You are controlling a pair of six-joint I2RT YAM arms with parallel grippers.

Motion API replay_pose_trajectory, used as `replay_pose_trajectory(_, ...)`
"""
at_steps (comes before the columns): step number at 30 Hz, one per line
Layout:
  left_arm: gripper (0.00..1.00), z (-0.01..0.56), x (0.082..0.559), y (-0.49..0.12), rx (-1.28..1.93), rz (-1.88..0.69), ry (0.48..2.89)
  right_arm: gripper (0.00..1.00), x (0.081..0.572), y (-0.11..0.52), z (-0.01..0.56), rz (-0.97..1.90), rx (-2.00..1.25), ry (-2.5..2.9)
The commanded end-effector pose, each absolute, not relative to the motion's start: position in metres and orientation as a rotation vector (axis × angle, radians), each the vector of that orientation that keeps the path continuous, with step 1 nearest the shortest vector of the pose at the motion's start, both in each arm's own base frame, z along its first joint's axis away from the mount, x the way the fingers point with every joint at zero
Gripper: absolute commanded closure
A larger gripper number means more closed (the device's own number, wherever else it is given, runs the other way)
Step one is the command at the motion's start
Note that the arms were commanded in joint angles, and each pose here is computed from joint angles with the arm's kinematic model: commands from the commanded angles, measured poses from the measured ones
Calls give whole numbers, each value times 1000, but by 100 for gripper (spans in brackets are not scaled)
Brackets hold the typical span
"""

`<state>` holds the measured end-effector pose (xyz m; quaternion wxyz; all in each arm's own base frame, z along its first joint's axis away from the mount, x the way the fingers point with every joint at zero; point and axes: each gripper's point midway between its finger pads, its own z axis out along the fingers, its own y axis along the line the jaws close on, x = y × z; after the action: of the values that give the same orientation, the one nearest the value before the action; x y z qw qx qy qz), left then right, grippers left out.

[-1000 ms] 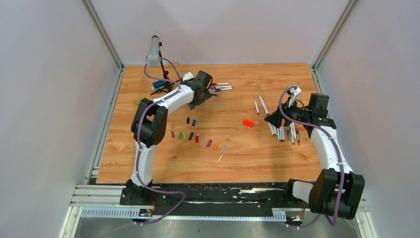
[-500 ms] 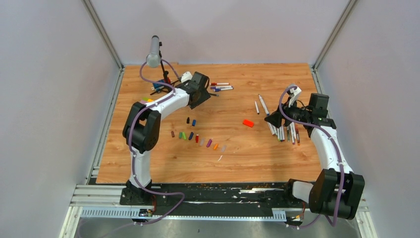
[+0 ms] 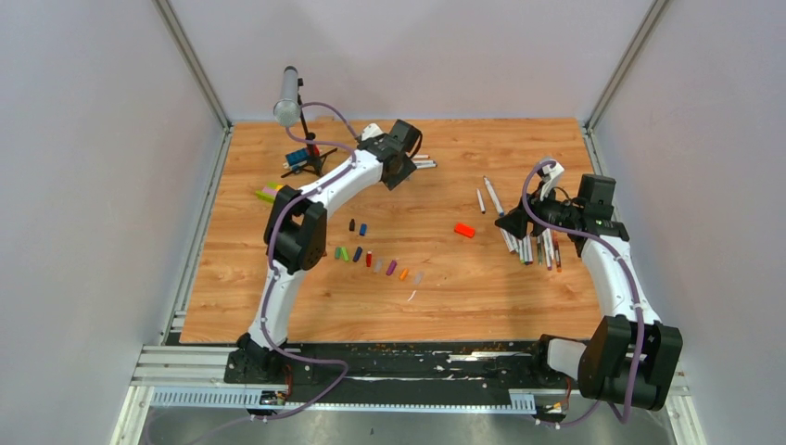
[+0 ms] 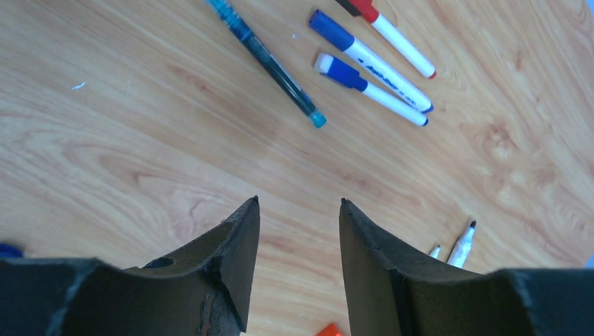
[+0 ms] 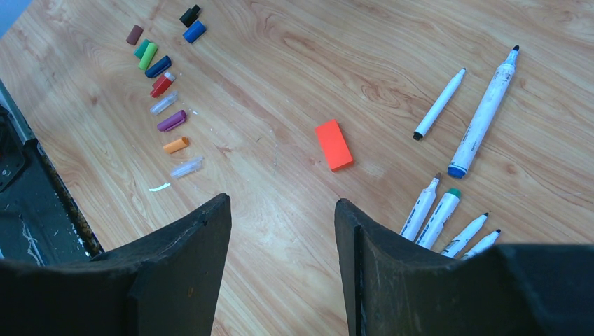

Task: Open the pen caps
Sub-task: Pick up the pen from the center of the board.

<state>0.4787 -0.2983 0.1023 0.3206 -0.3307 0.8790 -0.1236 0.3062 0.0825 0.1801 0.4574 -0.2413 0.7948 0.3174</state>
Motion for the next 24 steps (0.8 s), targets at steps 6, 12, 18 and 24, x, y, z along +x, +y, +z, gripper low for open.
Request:
replay_pose_trajectory(6,52,86,507,-281,-1110,-276,2221,44,311,83,201,765,-641,1885)
replay_pose_trajectory(12,64,80,531,-275,-1088,-344,2185,44,311,83,200,761,-638,1888)
replay_pose_trajectory(18,65,78,541,-272,-1075,-402,2176,44,312,83,199,760,-637,1890)
replay_pose_trajectory(24,91,90,558,-284,-922,-607,2111,44,312,82,198,757,-635,1894)
